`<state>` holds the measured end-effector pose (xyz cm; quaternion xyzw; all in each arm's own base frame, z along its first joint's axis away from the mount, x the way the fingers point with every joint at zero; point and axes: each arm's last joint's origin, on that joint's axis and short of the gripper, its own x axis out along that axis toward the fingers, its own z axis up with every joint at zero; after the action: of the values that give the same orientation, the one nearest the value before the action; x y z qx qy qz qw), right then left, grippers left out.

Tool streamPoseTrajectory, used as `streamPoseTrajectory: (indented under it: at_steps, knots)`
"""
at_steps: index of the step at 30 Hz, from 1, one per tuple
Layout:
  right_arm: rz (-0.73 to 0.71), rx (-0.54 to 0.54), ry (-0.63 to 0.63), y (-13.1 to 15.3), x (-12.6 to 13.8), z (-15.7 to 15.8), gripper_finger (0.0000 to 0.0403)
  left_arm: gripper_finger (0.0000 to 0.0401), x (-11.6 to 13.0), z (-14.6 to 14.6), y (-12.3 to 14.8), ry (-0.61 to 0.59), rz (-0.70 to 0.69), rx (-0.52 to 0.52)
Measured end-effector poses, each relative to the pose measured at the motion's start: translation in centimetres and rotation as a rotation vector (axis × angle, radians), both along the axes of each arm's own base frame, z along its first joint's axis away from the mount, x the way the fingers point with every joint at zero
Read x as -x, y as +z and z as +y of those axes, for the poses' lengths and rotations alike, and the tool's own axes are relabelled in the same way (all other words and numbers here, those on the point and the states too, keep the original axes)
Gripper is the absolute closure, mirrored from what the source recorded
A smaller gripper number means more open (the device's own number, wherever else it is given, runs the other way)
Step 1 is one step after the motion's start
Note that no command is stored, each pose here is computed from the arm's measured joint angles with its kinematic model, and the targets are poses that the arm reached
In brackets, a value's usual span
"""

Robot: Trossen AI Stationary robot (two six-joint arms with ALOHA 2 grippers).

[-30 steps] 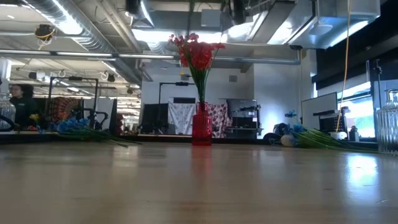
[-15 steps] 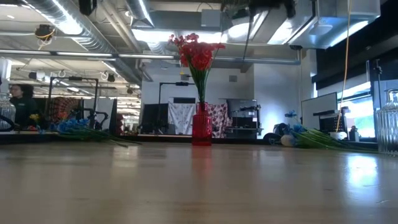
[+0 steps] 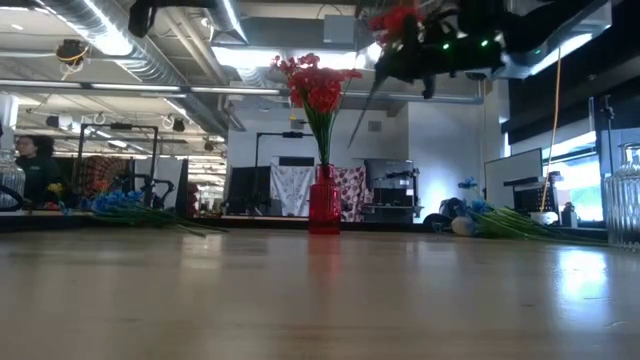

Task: Sort flowers into vase by color
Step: Put the red flowers into the red vase

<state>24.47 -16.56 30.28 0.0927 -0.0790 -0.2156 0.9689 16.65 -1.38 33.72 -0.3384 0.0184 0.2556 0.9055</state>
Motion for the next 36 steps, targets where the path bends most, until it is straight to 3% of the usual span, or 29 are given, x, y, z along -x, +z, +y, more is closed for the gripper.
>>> streamPoseTrajectory:
  at_steps: [6, 23, 29, 36]
  knots:
    - [0.016, 0.005, 0.045, -1.0, -1.8, -1.0, 0.0395, 0.0293, -0.5, 0.0, -0.2, 0.040, -0.017, 0.044]
    - [0.053, 0.009, 0.079, -3.4, -3.4, -1.9, 0.0397, 0.0293, -0.6, 0.4, -0.2, 0.137, -0.023, 0.016]
    - [0.127, 0.024, 0.121, -5.3, -5.0, -1.0, 0.0394, 0.0293, -0.7, 0.9, -0.3, 0.102, -0.016, 0.036]
    - [0.229, 0.010, 0.079, -6.8, -6.1, 0.3, 0.0376, 0.0293, -0.8, 1.8, -0.3, 0.107, 0.006, 0.014]
